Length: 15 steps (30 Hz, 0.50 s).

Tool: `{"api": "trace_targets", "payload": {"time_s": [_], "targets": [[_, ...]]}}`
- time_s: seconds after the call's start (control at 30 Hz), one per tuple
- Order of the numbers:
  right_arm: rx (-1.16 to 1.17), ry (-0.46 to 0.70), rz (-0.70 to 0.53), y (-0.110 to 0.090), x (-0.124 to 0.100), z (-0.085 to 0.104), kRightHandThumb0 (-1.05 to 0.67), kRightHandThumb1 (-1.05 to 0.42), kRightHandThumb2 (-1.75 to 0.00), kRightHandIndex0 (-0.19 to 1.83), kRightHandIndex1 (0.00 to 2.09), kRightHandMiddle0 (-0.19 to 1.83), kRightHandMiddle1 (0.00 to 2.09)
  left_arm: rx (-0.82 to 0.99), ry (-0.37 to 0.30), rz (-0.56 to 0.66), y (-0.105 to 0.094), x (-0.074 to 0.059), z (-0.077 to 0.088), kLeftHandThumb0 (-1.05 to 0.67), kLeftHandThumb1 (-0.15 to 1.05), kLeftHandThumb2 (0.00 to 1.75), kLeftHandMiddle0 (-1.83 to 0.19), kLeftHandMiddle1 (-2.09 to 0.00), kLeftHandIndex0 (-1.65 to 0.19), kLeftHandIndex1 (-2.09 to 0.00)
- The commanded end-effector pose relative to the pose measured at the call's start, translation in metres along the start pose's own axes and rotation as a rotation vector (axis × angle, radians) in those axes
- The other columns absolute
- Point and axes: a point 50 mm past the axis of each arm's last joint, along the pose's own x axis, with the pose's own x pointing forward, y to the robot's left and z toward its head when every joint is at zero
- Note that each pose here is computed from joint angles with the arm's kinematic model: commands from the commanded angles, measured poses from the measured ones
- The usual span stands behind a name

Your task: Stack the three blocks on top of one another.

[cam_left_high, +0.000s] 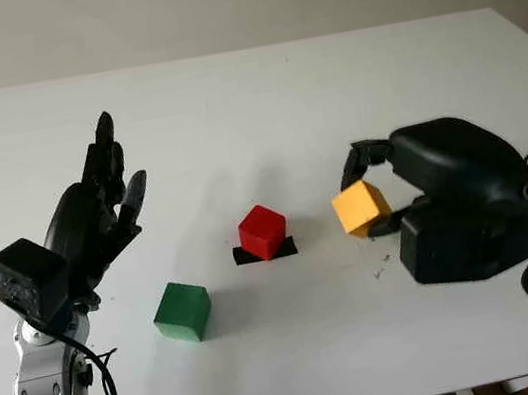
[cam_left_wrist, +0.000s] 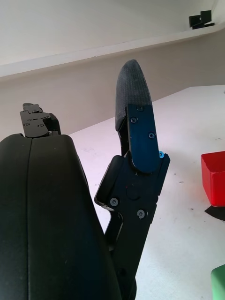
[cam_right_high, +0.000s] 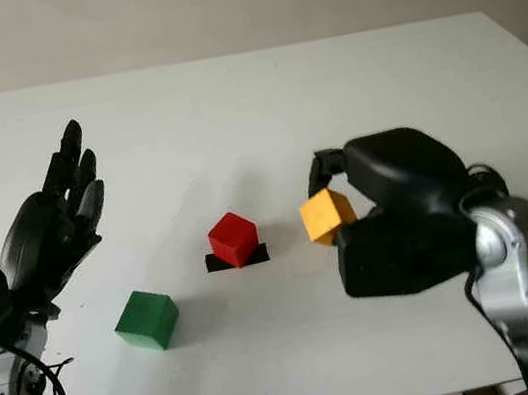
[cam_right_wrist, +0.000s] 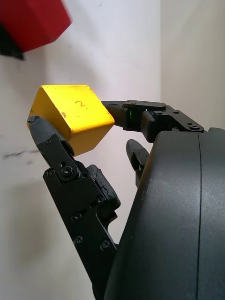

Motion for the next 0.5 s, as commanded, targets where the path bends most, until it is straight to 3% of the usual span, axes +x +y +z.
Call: {"api": "trace_targets", "payload": {"time_s": [0.0,0.33,0.47], "targets": [[-0.042,-0.037,-0.023,-0.014,0.006,0.002,-0.43,-0.89,-0.05,0.51,0.07,0.58,1.22,0.009,-0.010,-0.001,-0.001,-0.001,0.002,-0.82,1.05,0.51,0.19,0.00,0.19,0.00],[-0.107,-0.175,-0.014,-0.026,0.033,0.012,-0.44,-0.91,-0.06,0.46,0.04,0.54,1.23,0.008,-0.012,0.001,-0.004,0.000,0.003,-0.82,1.05,0.51,0.19,0.00,0.19,0.00],[-0.012,-0.227,-0.037,-0.028,0.045,0.014,-0.41,-0.91,-0.05,0.45,0.04,0.53,1.24,0.006,-0.018,0.001,-0.004,0.000,0.003,-0.82,1.05,0.52,0.19,0.00,0.19,0.00]]}}
